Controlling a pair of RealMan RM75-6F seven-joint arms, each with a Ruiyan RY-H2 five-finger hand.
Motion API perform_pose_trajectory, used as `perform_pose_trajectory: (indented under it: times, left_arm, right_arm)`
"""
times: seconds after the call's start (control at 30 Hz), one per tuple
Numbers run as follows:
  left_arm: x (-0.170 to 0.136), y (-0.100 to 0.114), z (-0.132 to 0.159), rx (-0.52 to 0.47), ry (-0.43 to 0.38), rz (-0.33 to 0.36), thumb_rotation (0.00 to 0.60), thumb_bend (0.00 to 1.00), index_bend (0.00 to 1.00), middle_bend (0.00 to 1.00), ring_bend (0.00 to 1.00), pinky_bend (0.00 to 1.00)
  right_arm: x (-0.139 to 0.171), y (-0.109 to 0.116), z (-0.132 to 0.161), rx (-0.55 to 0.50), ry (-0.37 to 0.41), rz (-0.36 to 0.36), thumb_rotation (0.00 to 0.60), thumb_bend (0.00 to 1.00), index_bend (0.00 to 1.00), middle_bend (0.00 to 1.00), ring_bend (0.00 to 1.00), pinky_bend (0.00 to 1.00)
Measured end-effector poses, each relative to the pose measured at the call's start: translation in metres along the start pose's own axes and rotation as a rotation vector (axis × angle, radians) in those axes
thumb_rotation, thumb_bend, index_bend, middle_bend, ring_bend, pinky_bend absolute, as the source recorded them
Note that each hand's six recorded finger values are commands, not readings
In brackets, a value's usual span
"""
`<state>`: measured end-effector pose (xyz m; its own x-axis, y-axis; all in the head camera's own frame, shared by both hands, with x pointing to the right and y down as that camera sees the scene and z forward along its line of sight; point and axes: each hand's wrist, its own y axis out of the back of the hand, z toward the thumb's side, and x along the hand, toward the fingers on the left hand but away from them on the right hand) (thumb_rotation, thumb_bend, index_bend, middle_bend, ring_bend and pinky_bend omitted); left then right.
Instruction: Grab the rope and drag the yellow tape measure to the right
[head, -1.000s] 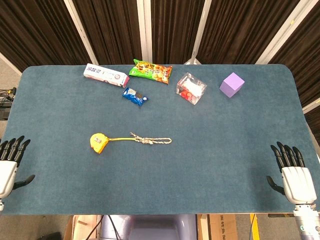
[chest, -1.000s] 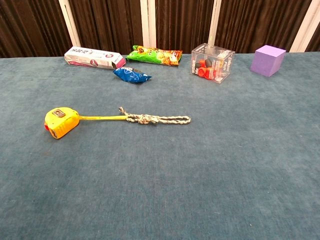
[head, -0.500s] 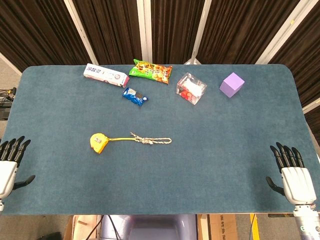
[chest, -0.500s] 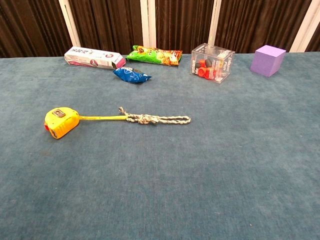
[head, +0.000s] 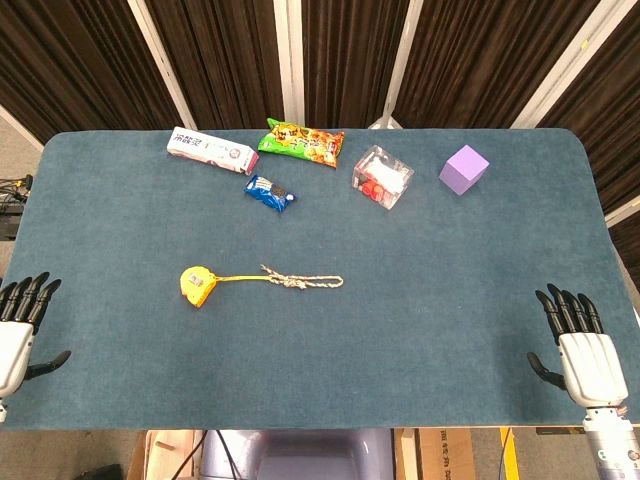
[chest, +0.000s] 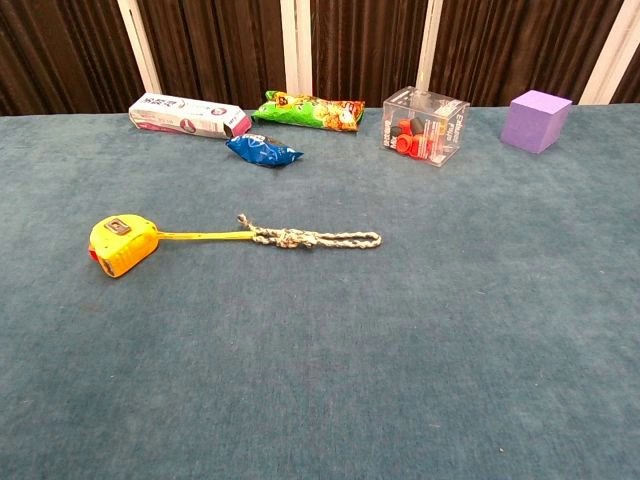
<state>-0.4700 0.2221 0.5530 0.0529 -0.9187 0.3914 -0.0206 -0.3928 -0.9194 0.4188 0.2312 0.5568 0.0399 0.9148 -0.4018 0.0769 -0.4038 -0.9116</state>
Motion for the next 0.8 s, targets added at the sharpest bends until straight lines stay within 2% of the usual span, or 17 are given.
perform_pose_trajectory:
  times: [0.27,0.37,0.5,0.73,0.8]
  left_arm:
    - [-0.001,0.002,-0.001,-0.030,-0.003,0.006,0.600,0.00,0.00,0.00,0.00,0.00]
    - [0.000,0.002,-0.001,-0.034,0.001,0.007,0.600,0.00,0.00,0.00,0.00,0.00]
    - [0.001,0.001,-0.003,-0.037,0.011,0.002,0.600,0.00,0.00,0.00,0.00,0.00]
    - [0.004,0.000,-0.004,-0.052,0.025,-0.002,0.600,0.00,0.00,0.00,0.00,0.00]
    - [0.004,0.001,-0.004,-0.053,0.025,0.000,0.600,0.00,0.00,0.00,0.00,0.00]
  right_arm:
    - [-0.015,0.004,0.019,-0.033,0.057,-0.012,0.600,0.29,0.00,0.00,0.00,0.00]
    - [-0.029,0.003,0.031,-0.051,0.090,-0.001,0.600,0.29,0.08,0.00,0.00,0.00]
    - [-0.054,0.000,0.054,-0.080,0.145,0.015,0.600,0.29,0.23,0.00,0.00,0.00]
    - [-0.106,-0.011,0.109,-0.131,0.234,0.055,0.600,0.29,0.39,0.03,0.00,0.00]
    - [-0.118,-0.015,0.126,-0.145,0.251,0.068,0.600,0.29,0.41,0.04,0.00,0.00]
